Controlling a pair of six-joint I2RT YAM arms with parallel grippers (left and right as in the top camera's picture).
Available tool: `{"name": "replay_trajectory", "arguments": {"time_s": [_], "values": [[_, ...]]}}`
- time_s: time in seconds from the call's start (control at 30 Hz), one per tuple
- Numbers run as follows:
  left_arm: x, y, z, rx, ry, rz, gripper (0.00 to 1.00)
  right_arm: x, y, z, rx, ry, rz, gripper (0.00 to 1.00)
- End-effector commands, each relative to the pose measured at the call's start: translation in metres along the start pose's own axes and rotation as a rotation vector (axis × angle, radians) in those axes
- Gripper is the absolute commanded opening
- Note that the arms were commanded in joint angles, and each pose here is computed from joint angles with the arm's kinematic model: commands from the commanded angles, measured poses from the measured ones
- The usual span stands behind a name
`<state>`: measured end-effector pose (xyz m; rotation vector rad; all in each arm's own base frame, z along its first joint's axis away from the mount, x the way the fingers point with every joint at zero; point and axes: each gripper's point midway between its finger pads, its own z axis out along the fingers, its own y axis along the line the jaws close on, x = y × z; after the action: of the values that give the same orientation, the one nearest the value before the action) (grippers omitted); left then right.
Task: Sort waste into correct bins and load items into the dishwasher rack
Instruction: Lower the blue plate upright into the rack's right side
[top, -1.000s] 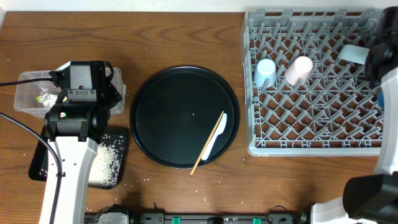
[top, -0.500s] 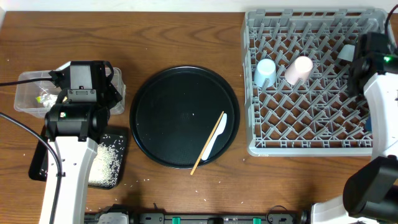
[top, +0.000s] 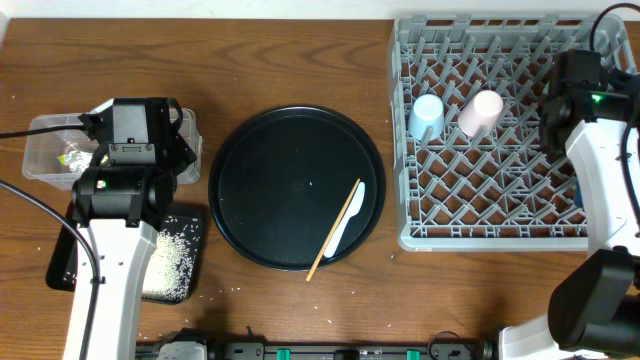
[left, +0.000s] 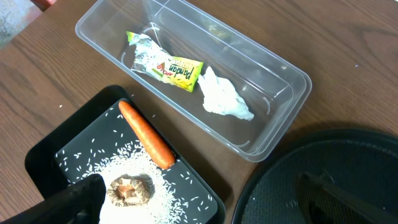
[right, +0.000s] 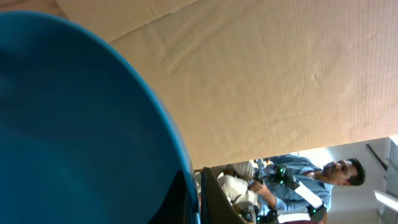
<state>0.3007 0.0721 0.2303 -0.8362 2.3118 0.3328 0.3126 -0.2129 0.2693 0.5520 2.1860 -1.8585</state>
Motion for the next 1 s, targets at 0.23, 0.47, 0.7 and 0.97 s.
{"name": "replay_trajectory", "arguments": {"time_s": [0.23, 0.47, 0.7, 0.97], "values": [[-0.001, 0.002, 0.0, -0.009, -0.001, -0.018, 0.98, 0.002, 0.017, -0.006, -0.034, -0.016, -0.06, 0.01], [-0.001, 0.002, 0.0, -0.009, -0.001, -0.018, 0.98, -0.009, 0.029, -0.025, -0.085, -0.07, -0.038, 0.01], [-0.001, 0.002, 0.0, -0.009, -0.001, -0.018, 0.98, -0.017, 0.046, -0.048, -0.168, -0.126, -0.032, 0.01], [-0.001, 0.002, 0.0, -0.009, -0.001, -0.018, 0.98, -0.02, 0.074, -0.07, -0.274, -0.16, -0.051, 0.01]]}}
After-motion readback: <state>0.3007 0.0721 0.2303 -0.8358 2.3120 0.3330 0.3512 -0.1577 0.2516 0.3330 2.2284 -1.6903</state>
